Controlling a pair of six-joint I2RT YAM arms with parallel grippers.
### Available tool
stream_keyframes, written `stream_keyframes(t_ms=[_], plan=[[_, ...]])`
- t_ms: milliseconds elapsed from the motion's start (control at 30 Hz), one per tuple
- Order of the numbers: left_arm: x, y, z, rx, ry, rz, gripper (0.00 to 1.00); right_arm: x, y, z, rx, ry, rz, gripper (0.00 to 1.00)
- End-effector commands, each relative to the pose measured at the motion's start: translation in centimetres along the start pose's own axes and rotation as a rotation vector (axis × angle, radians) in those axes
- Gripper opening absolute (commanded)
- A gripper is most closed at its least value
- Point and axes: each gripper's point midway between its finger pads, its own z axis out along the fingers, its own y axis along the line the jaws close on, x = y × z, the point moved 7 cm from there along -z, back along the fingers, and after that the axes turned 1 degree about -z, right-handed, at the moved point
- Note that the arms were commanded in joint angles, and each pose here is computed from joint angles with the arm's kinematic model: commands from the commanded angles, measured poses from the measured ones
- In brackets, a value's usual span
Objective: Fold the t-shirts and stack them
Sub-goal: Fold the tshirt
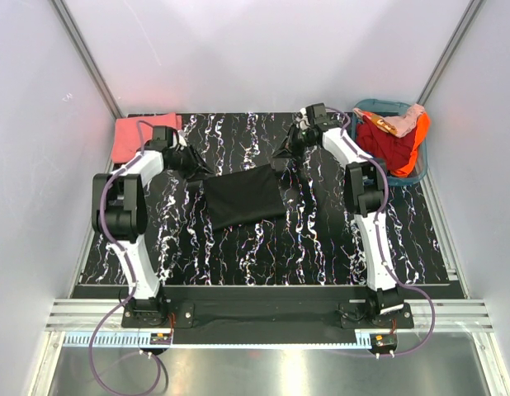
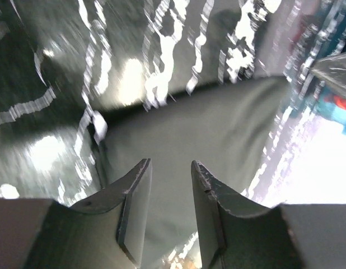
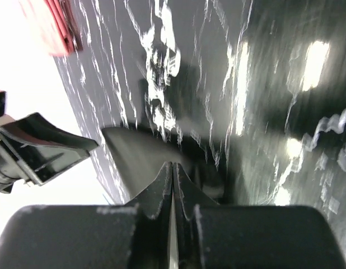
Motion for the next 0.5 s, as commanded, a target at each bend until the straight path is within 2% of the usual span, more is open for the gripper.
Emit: stream_keyframes(t_ms=[0, 67, 167, 267, 467], plan=[[1.5, -3.5, -3.2, 0.135, -0.03, 0.056, 0.4, 2.0, 4.1, -4.0, -0.02, 0.005, -0.066, 0.07], [3.1, -3.5, -2.8, 0.144, 0.002, 0.031, 0.4, 3.3, 5.1, -4.5, -0.046, 0.021, -0.083, 0.08], [5.7, -2.3, -2.0, 0.149, 0.045, -0.024, 0.4, 7.0, 3.3, -3.1, -0.011, 0.107, -0.054, 0.08], [8.1, -0.7, -1.1, 0.151, 0.076, -0.069, 0.4, 8.9, 2.9, -2.1, -0.041, 0.144, -0.038, 0.08], [11.4, 2.7, -0.2, 0.066, 0.138, -0.069, 0.4, 12.4, -0.5, -1.7, -0.02, 0.19, 0.007, 0.07]])
